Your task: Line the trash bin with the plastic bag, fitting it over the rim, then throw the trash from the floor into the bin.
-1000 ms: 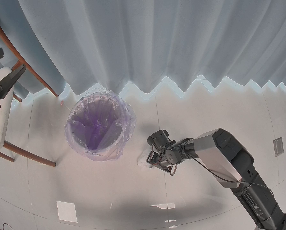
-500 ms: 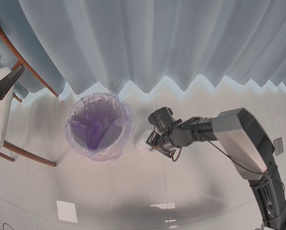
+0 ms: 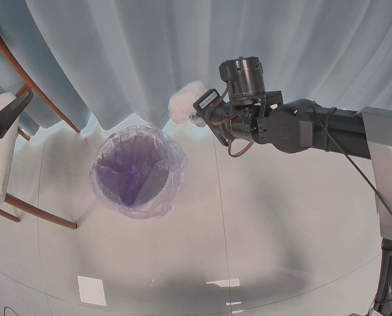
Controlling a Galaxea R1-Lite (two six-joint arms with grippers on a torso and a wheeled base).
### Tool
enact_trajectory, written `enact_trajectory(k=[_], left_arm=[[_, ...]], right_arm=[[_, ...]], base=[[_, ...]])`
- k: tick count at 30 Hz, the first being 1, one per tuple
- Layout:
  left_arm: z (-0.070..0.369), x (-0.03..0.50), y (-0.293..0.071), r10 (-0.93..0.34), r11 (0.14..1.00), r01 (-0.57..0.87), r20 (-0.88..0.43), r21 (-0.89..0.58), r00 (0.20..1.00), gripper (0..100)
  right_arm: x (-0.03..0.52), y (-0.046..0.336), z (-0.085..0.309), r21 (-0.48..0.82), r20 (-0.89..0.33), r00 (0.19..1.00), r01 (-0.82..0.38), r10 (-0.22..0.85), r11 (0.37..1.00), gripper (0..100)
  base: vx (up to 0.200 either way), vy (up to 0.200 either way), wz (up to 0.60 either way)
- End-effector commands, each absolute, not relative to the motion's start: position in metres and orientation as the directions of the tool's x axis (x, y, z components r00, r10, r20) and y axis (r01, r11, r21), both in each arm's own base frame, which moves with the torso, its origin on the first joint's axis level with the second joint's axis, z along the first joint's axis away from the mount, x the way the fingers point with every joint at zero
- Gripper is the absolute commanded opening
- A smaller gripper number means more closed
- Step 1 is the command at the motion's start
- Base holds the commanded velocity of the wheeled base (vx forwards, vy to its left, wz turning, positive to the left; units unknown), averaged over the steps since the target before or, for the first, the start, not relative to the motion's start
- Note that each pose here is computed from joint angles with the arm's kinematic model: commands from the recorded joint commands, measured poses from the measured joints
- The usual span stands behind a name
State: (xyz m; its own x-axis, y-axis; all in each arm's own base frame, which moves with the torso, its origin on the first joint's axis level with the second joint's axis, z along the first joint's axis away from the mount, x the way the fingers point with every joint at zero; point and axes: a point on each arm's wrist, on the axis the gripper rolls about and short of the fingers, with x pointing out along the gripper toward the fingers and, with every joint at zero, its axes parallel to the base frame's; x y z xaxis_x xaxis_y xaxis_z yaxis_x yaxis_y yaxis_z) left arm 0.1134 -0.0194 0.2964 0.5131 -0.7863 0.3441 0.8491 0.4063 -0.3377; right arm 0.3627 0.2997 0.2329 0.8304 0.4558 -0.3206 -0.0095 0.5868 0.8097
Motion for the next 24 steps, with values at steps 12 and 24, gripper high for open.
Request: enact_trajectory(k=[12,24], left_arm=[[0.296,0.114,-0.019,-0.787,0.406,0.848,0.342,-0.342,0.514,100],[0.296,0.114,-0.019,-0.787,0.406,0.847,0.341,-0.343,0.515,100]], right_arm=[[0.317,0.388,0.183,0.794,-0.311,0.783,-0.097,0.539,0.6,0],[0.316,0.403,0.152,0.766,-0.365,0.759,-0.083,0.538,0.637,100]], base=[[0.0,0.0,0.0],[0.0,0.0,0.0]])
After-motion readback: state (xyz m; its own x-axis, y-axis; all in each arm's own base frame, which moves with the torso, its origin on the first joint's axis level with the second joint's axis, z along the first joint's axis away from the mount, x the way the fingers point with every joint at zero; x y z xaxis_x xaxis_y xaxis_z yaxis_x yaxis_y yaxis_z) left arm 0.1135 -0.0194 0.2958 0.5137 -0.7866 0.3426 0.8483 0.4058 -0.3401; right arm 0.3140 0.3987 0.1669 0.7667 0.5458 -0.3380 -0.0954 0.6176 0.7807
